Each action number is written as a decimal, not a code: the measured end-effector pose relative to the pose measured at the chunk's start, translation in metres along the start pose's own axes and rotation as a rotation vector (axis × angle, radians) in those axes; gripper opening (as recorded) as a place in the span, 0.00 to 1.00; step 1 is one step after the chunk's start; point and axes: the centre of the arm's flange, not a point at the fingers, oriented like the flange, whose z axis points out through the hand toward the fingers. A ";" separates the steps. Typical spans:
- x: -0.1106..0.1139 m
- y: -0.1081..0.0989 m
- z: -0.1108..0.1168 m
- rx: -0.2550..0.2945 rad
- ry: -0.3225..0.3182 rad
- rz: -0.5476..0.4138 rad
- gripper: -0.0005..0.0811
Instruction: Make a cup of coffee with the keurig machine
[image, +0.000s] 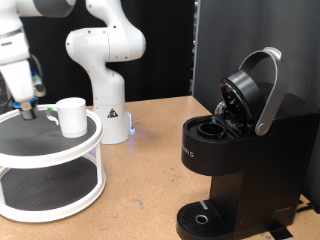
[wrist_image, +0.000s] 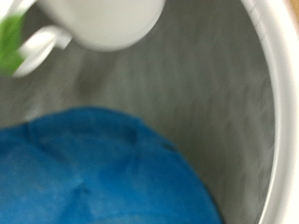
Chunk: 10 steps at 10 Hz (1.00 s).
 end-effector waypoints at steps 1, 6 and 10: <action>0.017 -0.001 0.003 0.012 0.044 0.005 0.59; 0.095 0.000 -0.005 0.002 0.189 0.138 0.59; 0.102 -0.002 -0.002 0.028 0.275 0.190 0.59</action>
